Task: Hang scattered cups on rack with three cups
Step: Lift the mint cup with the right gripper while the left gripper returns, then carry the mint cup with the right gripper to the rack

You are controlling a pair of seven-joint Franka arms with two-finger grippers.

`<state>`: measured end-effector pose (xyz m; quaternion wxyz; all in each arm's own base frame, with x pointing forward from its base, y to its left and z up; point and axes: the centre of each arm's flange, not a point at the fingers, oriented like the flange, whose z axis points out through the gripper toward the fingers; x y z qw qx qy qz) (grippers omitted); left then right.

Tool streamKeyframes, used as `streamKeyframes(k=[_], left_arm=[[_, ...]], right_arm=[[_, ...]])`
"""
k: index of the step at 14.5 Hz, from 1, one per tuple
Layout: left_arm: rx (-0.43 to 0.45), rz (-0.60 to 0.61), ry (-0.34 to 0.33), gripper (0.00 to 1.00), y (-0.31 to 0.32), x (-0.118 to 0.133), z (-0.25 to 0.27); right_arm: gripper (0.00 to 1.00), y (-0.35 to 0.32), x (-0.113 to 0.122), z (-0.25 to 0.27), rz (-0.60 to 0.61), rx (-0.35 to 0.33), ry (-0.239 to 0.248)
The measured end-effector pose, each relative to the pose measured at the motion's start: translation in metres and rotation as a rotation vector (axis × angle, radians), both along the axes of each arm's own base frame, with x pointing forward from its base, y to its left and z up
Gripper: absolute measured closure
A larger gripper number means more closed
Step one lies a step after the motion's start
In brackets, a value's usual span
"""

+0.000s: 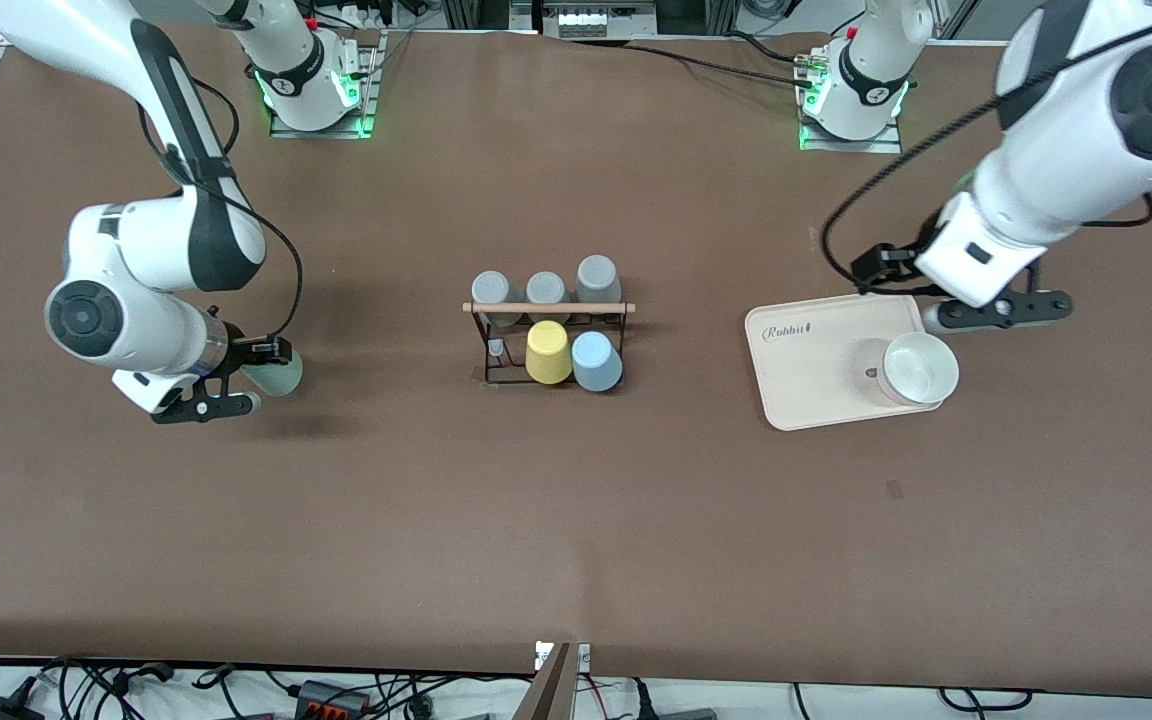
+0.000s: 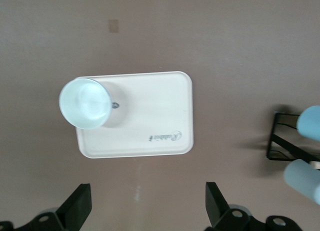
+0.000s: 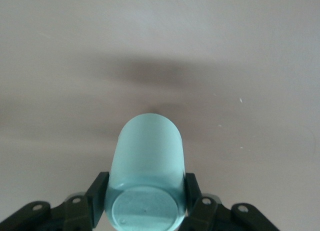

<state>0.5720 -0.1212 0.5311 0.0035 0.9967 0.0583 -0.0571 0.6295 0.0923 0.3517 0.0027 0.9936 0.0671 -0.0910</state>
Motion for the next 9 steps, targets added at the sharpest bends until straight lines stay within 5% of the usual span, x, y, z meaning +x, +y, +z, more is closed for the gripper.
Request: streamKeyframes(k=[4,9], left_arm=[[-0.009,-0.025,-0.018,0.00,0.012,0.004,0.004],[-0.017,-0.006,-0.061,0.00,0.028,0.014,0.021]], right_arm=[[0.34,0.086,0.009,0.062,0.028,0.037,-0.034],[0.34,0.193,-0.013,0.070,-0.089,0.010,-0.063]])
